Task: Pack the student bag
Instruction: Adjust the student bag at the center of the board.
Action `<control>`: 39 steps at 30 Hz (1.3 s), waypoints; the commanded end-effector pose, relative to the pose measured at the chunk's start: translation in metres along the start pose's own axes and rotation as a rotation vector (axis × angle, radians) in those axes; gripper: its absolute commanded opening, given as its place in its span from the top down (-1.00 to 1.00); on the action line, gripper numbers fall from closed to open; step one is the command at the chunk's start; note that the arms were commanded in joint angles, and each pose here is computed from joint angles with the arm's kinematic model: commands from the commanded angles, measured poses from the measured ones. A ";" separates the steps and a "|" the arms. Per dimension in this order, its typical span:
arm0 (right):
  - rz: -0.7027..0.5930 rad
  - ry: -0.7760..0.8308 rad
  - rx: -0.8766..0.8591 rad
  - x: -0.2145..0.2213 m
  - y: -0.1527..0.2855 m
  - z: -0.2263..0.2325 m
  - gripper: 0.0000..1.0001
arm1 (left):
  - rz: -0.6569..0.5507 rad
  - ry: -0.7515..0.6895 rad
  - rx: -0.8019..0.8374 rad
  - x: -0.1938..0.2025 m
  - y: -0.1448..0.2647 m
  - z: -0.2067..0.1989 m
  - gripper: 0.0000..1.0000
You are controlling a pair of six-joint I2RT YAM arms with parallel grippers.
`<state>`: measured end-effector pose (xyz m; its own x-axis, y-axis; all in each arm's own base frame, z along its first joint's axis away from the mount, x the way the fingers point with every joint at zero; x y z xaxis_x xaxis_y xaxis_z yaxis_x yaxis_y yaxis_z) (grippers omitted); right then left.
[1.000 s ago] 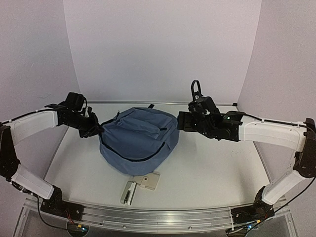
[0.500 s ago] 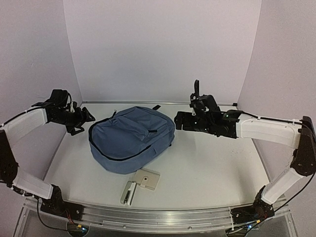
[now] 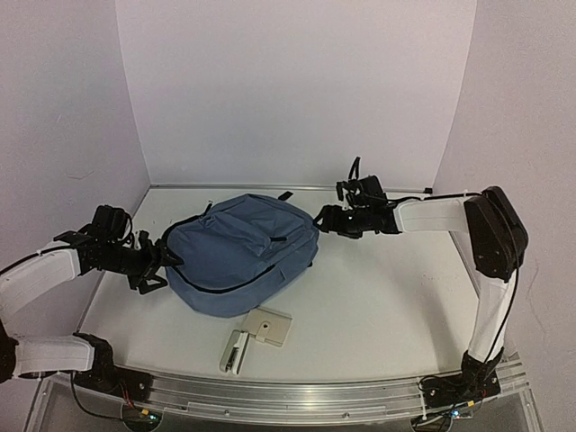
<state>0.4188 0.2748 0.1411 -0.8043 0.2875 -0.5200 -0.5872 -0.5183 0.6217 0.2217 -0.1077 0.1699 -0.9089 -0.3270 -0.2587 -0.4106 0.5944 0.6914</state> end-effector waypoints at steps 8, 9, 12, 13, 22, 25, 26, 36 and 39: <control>0.079 0.048 -0.192 -0.005 -0.042 0.022 0.38 | -0.038 -0.007 0.018 -0.017 -0.034 -0.002 0.85; 0.085 0.044 -0.193 -0.004 -0.043 0.021 0.54 | -0.056 -0.012 0.005 -0.020 -0.033 -0.003 0.92; 0.081 0.026 -0.202 -0.004 -0.035 0.024 1.00 | -0.101 -0.043 -0.034 -0.028 -0.027 -0.004 0.99; 0.072 0.020 -0.207 -0.005 -0.028 0.025 1.00 | -0.107 -0.055 -0.054 -0.031 -0.027 -0.004 1.00; -0.095 -0.063 -0.148 -0.005 0.071 0.021 1.00 | -0.104 -0.207 -0.097 -0.109 -0.052 -0.030 1.00; -0.111 -0.099 -0.130 0.013 0.100 0.014 1.00 | -0.096 -0.271 -0.098 -0.147 -0.074 -0.044 1.00; -0.117 -0.112 -0.132 0.019 0.111 0.015 1.00 | -0.101 -0.295 -0.085 -0.161 -0.080 -0.053 1.00; 0.031 -0.171 -0.109 0.132 0.140 0.025 1.00 | -0.075 -0.393 -0.036 -0.215 -0.139 -0.062 0.94; 0.066 -0.146 -0.138 0.147 0.147 0.042 1.00 | -0.080 -0.393 -0.071 -0.213 -0.137 -0.057 0.36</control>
<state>0.2361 0.2619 0.1601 -0.8376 0.3631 -0.4082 -0.5458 -0.5890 0.5960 0.4465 -0.1906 0.1452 -0.9129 -0.0082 -0.4081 -0.3235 0.6243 0.7111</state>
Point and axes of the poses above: each gripper's point midway between its finger pads, its own y axis back along the fingers, its own z axis along the line the jaws close on, x = y × z, the point moved 6 cm from there along y, back along the fingers, and after that the axes turned 13 degrees about -y, right-handed, at the moved point
